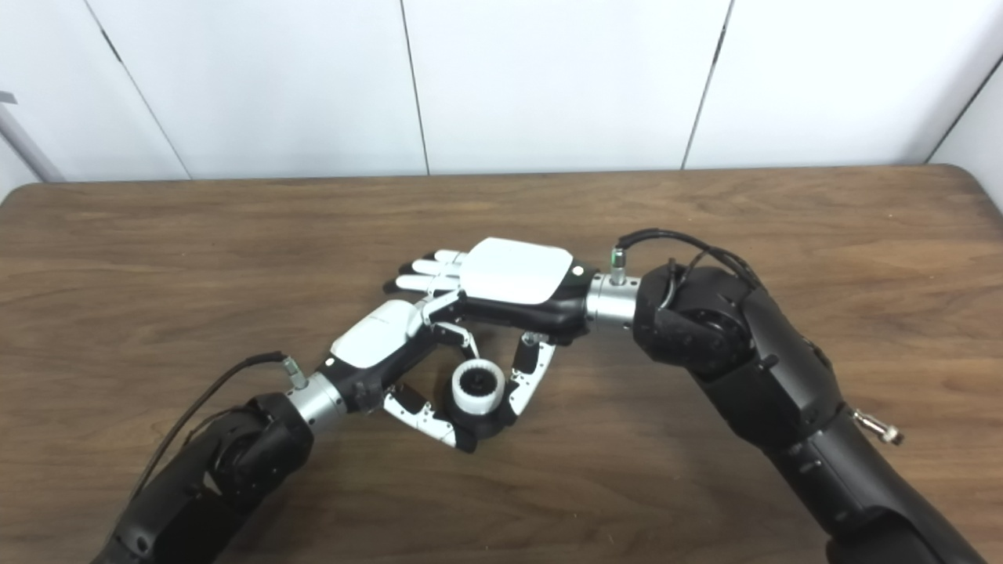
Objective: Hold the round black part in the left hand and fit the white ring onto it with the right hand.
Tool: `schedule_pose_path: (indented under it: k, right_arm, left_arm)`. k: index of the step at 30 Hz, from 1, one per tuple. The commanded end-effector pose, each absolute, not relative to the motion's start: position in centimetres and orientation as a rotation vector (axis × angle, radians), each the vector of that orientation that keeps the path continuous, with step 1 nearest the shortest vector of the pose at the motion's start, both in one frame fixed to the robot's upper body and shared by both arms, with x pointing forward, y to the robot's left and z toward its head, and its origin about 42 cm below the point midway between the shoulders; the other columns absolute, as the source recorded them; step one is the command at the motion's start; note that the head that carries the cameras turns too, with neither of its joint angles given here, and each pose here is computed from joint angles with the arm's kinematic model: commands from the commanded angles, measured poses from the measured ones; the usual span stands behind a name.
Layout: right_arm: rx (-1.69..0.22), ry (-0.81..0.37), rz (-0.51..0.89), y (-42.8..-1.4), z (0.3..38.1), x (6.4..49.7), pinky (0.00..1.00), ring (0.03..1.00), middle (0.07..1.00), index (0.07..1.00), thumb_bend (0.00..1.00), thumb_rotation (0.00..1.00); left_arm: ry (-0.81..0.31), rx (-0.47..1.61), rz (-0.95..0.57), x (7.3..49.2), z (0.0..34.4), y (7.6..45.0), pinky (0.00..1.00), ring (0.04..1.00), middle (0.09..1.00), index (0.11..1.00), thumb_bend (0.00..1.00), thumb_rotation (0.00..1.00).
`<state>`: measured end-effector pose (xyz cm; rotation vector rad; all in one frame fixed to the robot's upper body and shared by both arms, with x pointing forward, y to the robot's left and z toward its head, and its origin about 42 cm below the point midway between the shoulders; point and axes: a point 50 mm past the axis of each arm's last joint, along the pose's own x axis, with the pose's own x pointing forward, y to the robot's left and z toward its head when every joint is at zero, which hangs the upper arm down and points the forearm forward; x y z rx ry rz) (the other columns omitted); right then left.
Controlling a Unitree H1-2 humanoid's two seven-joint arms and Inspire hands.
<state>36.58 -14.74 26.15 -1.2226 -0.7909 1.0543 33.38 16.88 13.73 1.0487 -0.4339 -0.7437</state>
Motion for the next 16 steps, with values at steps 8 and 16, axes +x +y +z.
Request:
schedule_pose_path:
  k: [8,16]
  right_arm:
    - [-1.185,-0.958,0.917,-14.2,30.6,37.4,1.00,1.000,1.000,0.867,1.00,0.28]
    - [-1.160,-0.979,0.874,-14.1,31.1,37.9,0.97,1.000,1.000,0.865,1.00,0.28]
  left_arm:
    - [-0.374,1.176,-0.834,33.3,11.5,18.2,1.00,1.000,0.896,0.487,0.52,0.07]
    - [-0.292,1.292,-0.888,33.8,11.0,19.0,1.00,1.000,1.000,0.936,1.00,0.35]
